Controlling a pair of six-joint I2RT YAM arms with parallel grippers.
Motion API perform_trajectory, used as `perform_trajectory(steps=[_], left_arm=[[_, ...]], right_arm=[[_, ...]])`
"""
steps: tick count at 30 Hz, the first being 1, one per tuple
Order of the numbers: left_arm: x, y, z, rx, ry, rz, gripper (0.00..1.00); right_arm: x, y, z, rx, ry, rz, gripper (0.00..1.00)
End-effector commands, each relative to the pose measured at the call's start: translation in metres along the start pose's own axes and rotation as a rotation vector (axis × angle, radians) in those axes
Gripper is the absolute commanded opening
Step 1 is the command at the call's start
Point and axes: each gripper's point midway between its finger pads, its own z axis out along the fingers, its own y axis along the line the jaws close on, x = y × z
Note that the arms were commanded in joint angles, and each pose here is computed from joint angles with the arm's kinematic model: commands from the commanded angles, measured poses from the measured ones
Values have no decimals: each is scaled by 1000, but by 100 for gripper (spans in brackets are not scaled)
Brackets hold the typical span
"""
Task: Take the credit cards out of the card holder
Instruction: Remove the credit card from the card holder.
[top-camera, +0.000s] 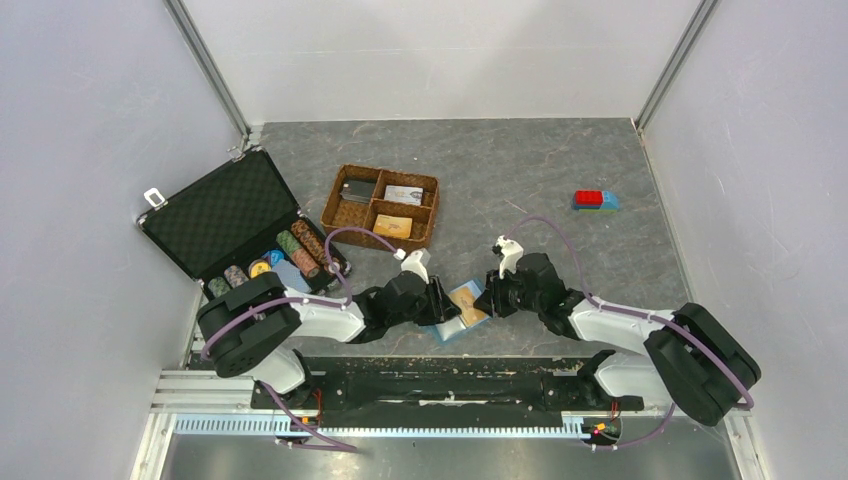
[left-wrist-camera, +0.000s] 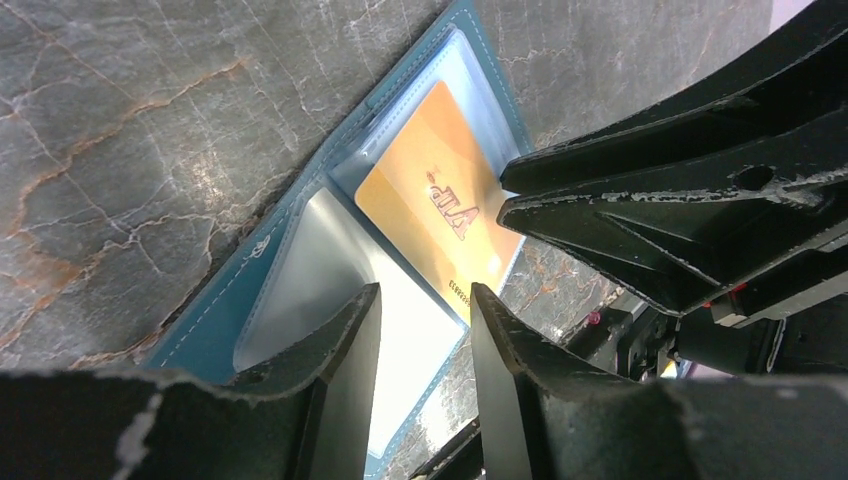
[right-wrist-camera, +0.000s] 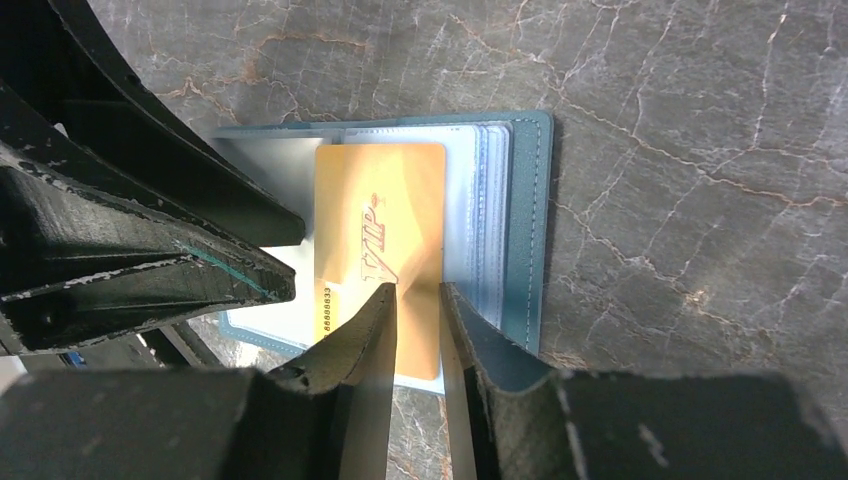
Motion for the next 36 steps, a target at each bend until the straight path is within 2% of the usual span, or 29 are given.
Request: perform_trajectory(steps=[1, 16, 29, 36], left_arm=[[-7, -10, 0, 72, -51, -52, 46], [-1, -15, 9, 143, -43, -76, 45], [-1, -28, 1, 237, -45, -143, 23], [-2, -40, 3, 317, -18, -190, 23]], right_arm=[[16, -4, -2, 1, 24, 31, 25], [30, -6, -4, -17, 29, 99, 23], [30, -8, -6, -7, 16, 118, 23], [32, -8, -6, -10, 18, 121, 23]])
